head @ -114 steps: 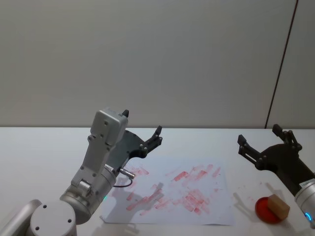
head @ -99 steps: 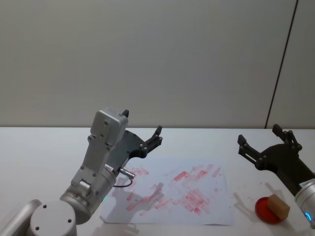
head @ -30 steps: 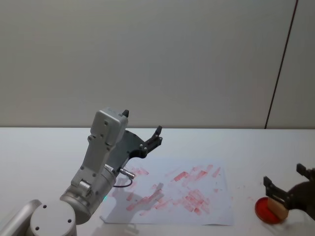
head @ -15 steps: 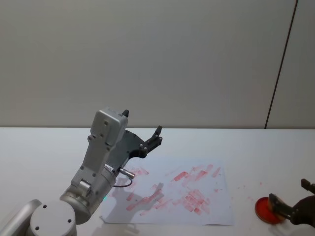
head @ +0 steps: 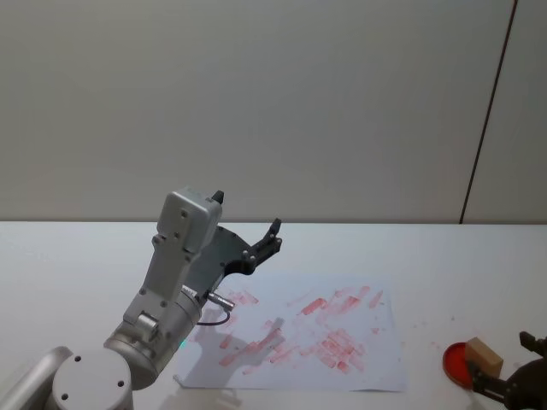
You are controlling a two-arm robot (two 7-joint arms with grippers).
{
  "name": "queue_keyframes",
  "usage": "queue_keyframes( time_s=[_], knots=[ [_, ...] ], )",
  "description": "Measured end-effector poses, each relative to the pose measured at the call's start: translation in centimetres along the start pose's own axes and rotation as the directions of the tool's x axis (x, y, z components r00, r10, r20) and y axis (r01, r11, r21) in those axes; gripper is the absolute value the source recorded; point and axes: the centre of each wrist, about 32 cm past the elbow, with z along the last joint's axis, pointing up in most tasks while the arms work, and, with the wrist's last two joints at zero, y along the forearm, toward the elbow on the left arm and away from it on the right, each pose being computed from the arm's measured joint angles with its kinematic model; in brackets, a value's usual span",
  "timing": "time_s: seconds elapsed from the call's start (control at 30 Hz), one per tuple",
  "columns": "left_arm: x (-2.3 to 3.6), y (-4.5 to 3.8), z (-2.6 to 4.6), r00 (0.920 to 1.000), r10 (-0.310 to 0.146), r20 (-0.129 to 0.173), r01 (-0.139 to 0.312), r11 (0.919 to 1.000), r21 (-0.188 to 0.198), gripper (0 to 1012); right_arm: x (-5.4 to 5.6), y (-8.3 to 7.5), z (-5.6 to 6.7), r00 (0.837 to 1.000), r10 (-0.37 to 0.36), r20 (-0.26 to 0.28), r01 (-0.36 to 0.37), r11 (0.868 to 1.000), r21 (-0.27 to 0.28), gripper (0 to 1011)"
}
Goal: Use the one hand to pick up the stamp and affix it onto the A4 paper.
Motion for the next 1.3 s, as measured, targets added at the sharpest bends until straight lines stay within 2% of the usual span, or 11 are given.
queue_keyframes(
  time_s=[0.4, 1.3],
  knots=[
    [0.0, 0.0, 0.0, 1.0, 0.0, 0.0, 0.0, 1.0, 0.0, 1003, -0.2, 0.1, -0.4, 1.0, 0.011, 0.008, -0.01, 0.999, -0.033, 1001],
    [0.0, 0.0, 0.0, 1.0, 0.0, 0.0, 0.0, 1.0, 0.0, 1002, -0.7, 1.5, -0.5, 1.0, 0.019, 0.023, -0.018, 0.999, -0.03, 1001]
  ],
)
